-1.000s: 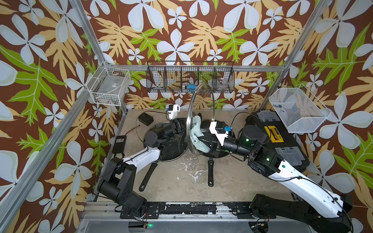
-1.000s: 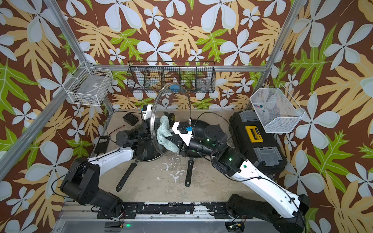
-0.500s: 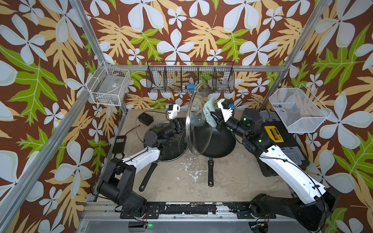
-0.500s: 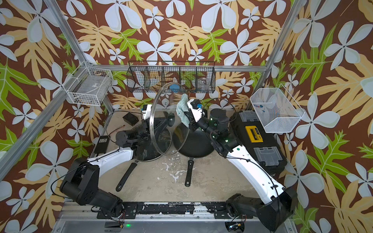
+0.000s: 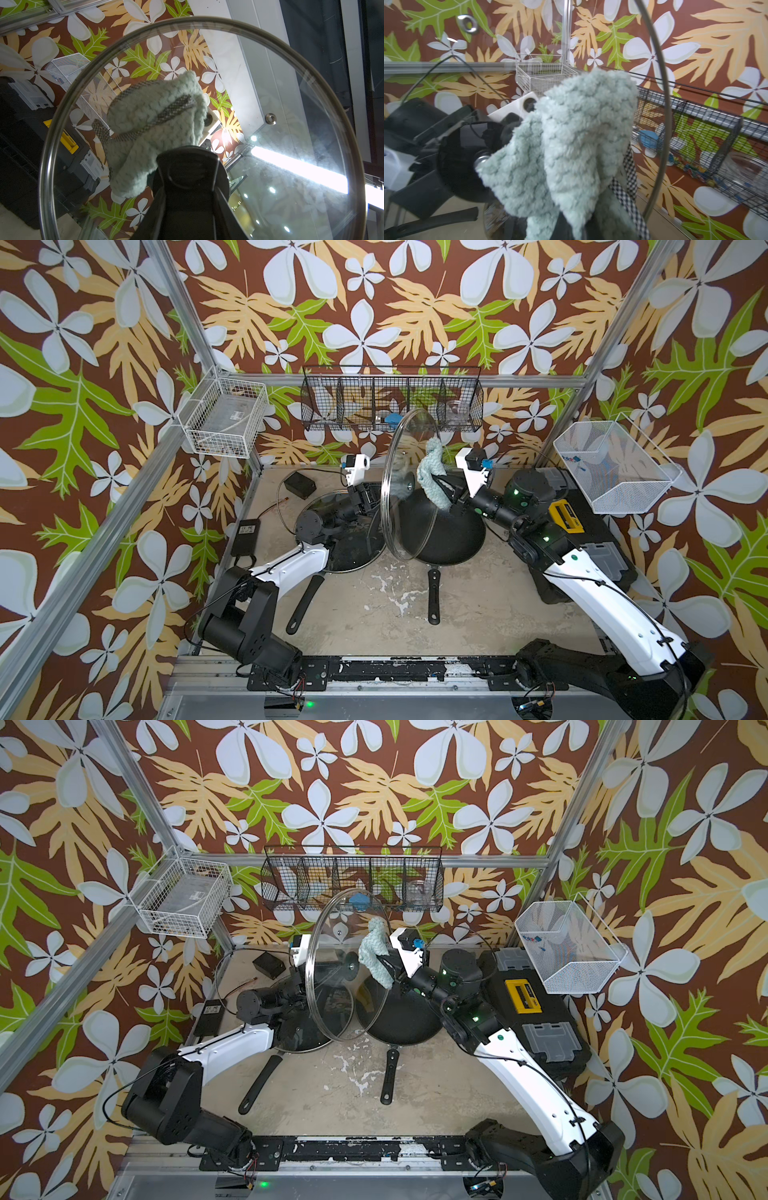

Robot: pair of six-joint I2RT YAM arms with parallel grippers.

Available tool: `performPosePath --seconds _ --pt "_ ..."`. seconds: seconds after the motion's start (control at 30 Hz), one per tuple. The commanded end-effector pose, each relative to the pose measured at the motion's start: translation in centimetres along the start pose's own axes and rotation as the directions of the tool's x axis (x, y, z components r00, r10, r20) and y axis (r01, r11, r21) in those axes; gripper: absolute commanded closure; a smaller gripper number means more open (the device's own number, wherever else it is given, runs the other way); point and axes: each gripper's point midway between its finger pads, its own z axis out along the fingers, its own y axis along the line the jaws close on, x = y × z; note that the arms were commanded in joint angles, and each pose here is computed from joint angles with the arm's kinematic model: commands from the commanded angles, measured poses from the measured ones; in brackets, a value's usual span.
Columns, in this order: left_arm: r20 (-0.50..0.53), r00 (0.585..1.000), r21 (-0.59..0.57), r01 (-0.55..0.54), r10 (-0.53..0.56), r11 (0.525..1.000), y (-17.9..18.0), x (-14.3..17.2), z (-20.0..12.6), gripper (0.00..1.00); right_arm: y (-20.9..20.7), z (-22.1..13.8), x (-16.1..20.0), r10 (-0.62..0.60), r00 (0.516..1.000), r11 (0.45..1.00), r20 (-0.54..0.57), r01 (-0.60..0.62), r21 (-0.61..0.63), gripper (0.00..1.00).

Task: Wipe the pot lid with a cloth
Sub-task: Wipe the pot lid.

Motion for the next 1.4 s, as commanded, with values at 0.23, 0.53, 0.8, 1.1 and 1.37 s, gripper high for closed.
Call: performPosePath --seconds 0.23,0.53,0.8,1.1,1.37 --pt "0.024 0.975 0.207 -0.223 0.223 0.953 -6.3 1.0 -0.4 1.0 11.6 -2.6 -0.1 0.029 1.0 0.959 0.003 -0.027 -0.282 1.0" --pt "0.022 0.975 0.212 -0.222 0.222 0.952 -6.4 1.1 -0.5 1.0 10.6 -1.6 1.9 -0.005 0.998 0.984 -0.057 -0.005 -0.176 1.0" --pt "0.022 0.976 0.217 -0.217 0.217 0.952 -6.4 1.1 -0.5 1.0 2.0 0.0 3.0 0.059 0.998 0.998 -0.038 -0.059 0.009 1.0" --pt "0.022 0.975 0.224 -0.218 0.219 0.95 -6.9 1.5 -0.8 1.0 -6.5 1.3 4.0 0.112 0.992 0.979 -0.057 -0.101 0.177 1.0" --pt "0.034 0.974 0.211 -0.227 0.225 0.951 -6.5 1.0 -0.6 1.0 -1.9 0.2 5.0 0.159 0.985 0.987 -0.068 -0.158 0.017 1.0"
